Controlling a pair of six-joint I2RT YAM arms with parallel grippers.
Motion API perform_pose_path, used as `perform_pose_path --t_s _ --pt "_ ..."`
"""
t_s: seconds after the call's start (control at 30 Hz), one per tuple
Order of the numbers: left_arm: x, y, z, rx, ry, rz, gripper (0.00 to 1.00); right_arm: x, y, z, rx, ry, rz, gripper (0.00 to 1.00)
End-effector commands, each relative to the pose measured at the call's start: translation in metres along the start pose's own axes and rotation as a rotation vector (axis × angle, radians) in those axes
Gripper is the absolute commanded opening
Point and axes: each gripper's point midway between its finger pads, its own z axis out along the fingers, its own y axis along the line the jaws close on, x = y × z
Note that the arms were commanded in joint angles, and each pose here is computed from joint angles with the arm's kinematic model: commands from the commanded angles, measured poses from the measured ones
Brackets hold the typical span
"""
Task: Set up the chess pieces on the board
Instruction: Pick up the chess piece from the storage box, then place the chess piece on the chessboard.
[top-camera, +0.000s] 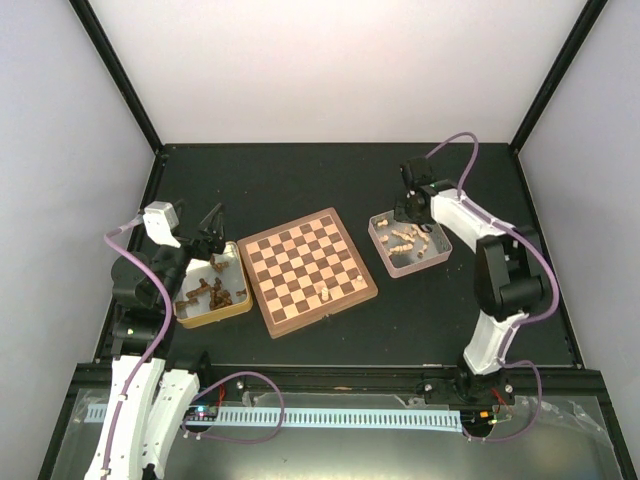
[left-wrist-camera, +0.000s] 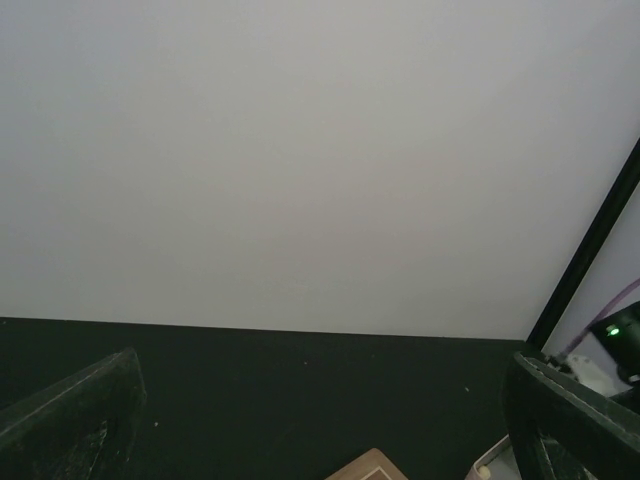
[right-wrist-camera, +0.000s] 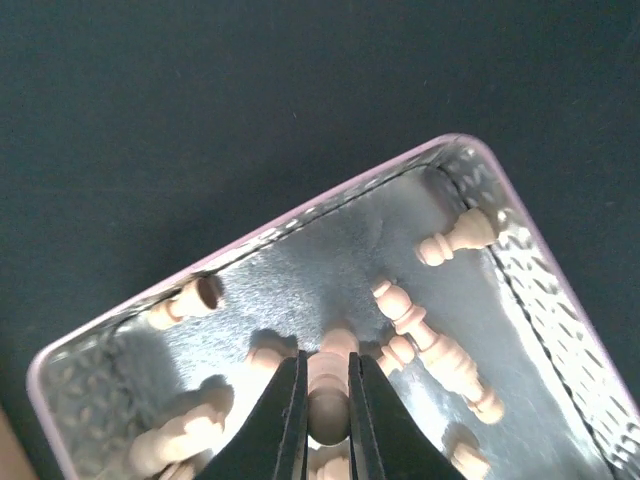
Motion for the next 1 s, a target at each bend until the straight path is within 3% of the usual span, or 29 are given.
perform_pose_path --t_s 0.0,0.2,0.47,0.97 --pt "-0.018 -0.007 -0.004 0.019 -0.040 0.024 0.99 -0.005 0.006 -0.034 -0.051 -0.057 -0.004 0.06" --pt "-0.017 -0.007 -0.004 0.019 -0.038 0.022 0.99 0.030 0.046 -0.047 -0.195 0.009 -0.120 0.07" --pt "-0.016 -0.007 -0.003 0.023 -0.037 0.021 0.99 0.096 0.101 -0.056 -0.265 0.099 -0.401 0.07" --pt "-0.016 -0.007 -0.004 0.025 -0.039 0.021 0.99 0.154 0.131 -0.043 -0.270 0.232 -0.599 0.08"
